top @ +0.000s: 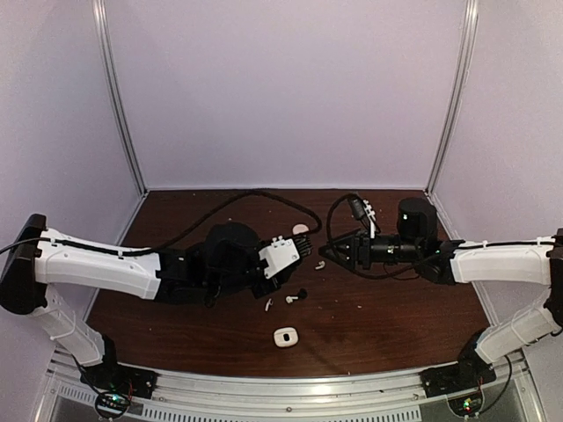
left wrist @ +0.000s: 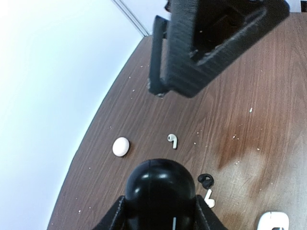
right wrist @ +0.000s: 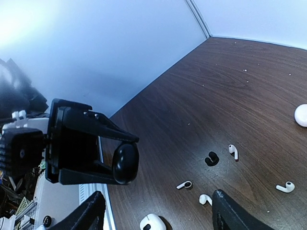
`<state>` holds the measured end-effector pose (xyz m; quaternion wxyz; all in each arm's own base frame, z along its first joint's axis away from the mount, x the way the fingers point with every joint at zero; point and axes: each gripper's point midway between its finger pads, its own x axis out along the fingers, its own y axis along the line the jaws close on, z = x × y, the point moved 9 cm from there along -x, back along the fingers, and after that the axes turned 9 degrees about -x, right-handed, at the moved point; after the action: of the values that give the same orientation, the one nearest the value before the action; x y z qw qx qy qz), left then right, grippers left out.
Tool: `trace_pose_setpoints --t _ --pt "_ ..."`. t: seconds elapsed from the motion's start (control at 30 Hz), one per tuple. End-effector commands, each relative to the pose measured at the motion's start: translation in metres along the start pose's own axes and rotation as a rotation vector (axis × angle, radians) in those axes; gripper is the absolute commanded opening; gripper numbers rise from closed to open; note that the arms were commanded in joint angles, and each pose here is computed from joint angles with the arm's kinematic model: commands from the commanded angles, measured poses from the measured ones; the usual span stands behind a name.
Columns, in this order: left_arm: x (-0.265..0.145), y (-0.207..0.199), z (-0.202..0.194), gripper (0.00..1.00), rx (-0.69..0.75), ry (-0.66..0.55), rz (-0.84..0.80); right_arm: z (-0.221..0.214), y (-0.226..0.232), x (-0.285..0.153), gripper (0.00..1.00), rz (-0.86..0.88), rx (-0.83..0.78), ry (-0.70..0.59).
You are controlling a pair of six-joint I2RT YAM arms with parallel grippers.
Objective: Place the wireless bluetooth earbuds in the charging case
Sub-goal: Pass from the left arm to the right
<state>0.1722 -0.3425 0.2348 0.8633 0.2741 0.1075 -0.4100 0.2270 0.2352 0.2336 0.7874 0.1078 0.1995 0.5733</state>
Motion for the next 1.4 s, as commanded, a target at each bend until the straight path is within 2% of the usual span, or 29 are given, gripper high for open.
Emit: trace_pose_setpoints --t 0.0,0.43,0.63,1.1,1.27,1.37 --pt "0.006 -0.010 0.017 0.17 0.105 -0.039 0.078 -0.002 0.011 0.006 0.73 0.066 0.020 -0.004" --pt "0.014 -0.028 0.030 0.16 0.143 -0.053 0.095 -0.015 0.018 0.016 0.54 0.127 0.066 0.012" --pt "0.013 -0.031 0.032 0.16 0.155 -0.058 0.101 -0.023 0.020 0.022 0.50 0.144 0.076 0.020" --pt "0.011 -0.032 0.036 0.16 0.151 -0.067 0.110 -0.028 0.021 0.032 0.31 0.150 0.070 0.041" --pt "0.010 -0.031 0.037 0.17 0.144 -0.065 0.114 -0.027 0.021 0.033 0.19 0.145 0.057 0.048" --pt "0.008 -0.029 0.038 0.22 0.131 -0.067 0.118 -0.024 0.022 0.032 0.13 0.151 0.041 0.045"
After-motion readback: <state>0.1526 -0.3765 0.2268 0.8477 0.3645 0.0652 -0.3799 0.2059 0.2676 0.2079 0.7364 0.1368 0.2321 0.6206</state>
